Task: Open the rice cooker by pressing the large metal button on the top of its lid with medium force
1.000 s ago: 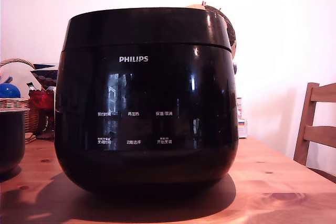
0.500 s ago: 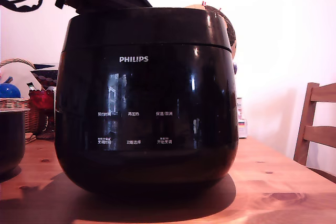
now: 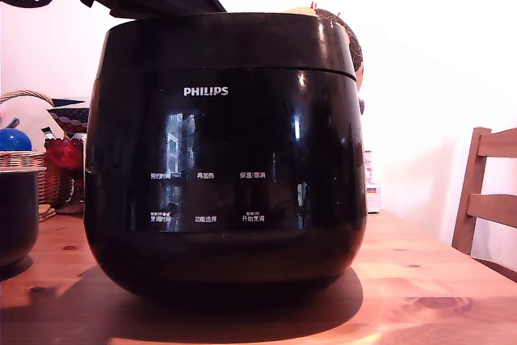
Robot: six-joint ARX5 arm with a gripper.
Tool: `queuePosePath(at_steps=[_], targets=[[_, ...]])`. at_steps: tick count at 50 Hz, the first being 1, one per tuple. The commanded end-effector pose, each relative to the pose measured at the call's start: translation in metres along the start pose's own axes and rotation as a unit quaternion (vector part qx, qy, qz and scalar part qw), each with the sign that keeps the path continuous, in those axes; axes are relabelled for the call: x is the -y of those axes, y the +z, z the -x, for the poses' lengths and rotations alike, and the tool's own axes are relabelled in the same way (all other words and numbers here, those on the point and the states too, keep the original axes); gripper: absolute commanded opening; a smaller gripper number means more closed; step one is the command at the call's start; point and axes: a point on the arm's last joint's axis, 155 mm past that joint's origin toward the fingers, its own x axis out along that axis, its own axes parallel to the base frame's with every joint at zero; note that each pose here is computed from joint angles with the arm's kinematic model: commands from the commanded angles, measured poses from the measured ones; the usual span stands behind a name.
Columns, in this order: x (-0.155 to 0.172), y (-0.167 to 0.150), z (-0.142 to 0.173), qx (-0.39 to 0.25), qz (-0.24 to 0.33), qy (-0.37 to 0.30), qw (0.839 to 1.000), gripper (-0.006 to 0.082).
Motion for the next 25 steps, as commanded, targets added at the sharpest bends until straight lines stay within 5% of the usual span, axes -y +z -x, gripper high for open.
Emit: queuePosePath(at_steps=[1,25], targets=[[0.003,-0.067,-0.007,-0.096,0.013,-0.004,0.995,-0.0022],[0.004,-0.094,-0.009,-0.146,0.01,-0.009,0.989,-0.0021]])
